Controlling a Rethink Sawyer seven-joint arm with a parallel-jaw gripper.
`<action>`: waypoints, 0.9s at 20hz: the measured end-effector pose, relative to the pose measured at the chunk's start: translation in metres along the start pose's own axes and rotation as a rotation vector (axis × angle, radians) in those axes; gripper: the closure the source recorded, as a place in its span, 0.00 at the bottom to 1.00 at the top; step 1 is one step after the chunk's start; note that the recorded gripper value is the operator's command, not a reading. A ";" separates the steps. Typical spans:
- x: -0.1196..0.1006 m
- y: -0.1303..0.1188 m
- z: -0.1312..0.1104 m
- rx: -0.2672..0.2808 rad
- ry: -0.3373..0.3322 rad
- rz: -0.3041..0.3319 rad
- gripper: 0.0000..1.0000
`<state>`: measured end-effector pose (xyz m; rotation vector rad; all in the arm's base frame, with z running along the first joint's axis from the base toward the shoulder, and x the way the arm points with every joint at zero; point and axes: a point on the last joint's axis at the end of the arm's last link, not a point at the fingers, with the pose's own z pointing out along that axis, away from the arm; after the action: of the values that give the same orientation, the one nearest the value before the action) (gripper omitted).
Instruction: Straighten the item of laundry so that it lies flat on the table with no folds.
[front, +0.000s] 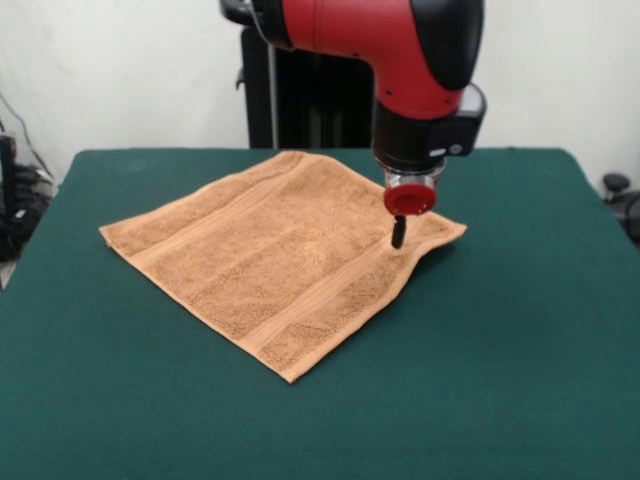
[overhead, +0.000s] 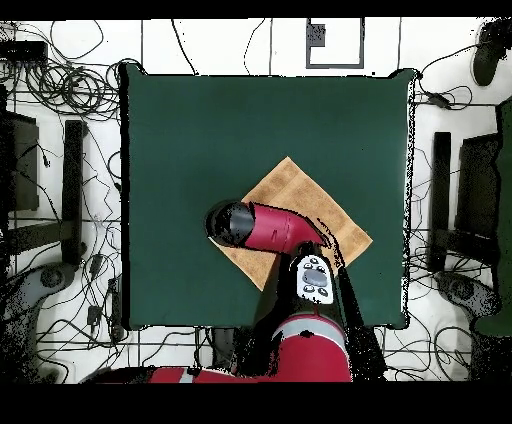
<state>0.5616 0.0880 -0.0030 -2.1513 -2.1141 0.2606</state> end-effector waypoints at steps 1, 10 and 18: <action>0.000 0.001 0.000 -0.001 0.000 0.000 0.00; 0.000 0.000 0.015 0.019 -0.001 -0.003 0.00; 0.001 -0.003 0.021 0.030 -0.001 -0.004 0.00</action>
<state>0.5546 0.0879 -0.0230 -2.1312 -2.1013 0.2910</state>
